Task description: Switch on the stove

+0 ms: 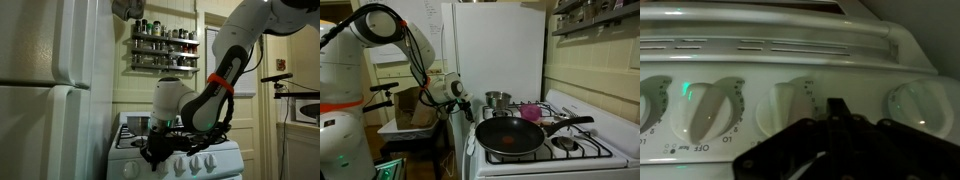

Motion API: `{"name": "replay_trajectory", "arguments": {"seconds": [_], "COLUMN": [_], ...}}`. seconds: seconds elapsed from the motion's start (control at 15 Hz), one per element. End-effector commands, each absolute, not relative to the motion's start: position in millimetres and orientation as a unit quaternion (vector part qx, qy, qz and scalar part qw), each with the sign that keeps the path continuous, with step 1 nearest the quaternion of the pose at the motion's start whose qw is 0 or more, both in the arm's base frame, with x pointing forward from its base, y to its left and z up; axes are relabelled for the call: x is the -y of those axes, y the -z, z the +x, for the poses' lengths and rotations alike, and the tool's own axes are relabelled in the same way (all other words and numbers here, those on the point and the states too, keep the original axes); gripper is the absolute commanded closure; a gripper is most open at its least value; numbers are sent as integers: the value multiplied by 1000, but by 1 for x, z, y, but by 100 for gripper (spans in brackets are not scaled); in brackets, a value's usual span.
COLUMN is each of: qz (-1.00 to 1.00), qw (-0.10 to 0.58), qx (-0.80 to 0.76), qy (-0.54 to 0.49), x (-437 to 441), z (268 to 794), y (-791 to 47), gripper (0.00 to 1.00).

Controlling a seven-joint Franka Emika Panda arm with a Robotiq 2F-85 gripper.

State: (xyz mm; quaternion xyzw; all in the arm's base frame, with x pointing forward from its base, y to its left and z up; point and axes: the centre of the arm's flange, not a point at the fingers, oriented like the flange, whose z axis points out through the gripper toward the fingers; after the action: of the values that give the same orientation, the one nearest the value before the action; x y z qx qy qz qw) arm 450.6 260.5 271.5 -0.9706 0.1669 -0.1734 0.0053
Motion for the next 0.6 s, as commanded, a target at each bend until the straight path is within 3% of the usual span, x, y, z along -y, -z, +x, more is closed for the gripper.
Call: {"name": "replay_trajectory", "arguments": {"seconds": [0.0, 0.2, 0.53], "qz": [-977, -977, -975], "qw": [59, 64, -11], "qx": [-177, -201, -221], "qy": [103, 40, -33], "x": [-275, -292, -277], "z": [436, 401, 343], "y": [-300, -319, -358], "gripper": [100, 100, 100]}}
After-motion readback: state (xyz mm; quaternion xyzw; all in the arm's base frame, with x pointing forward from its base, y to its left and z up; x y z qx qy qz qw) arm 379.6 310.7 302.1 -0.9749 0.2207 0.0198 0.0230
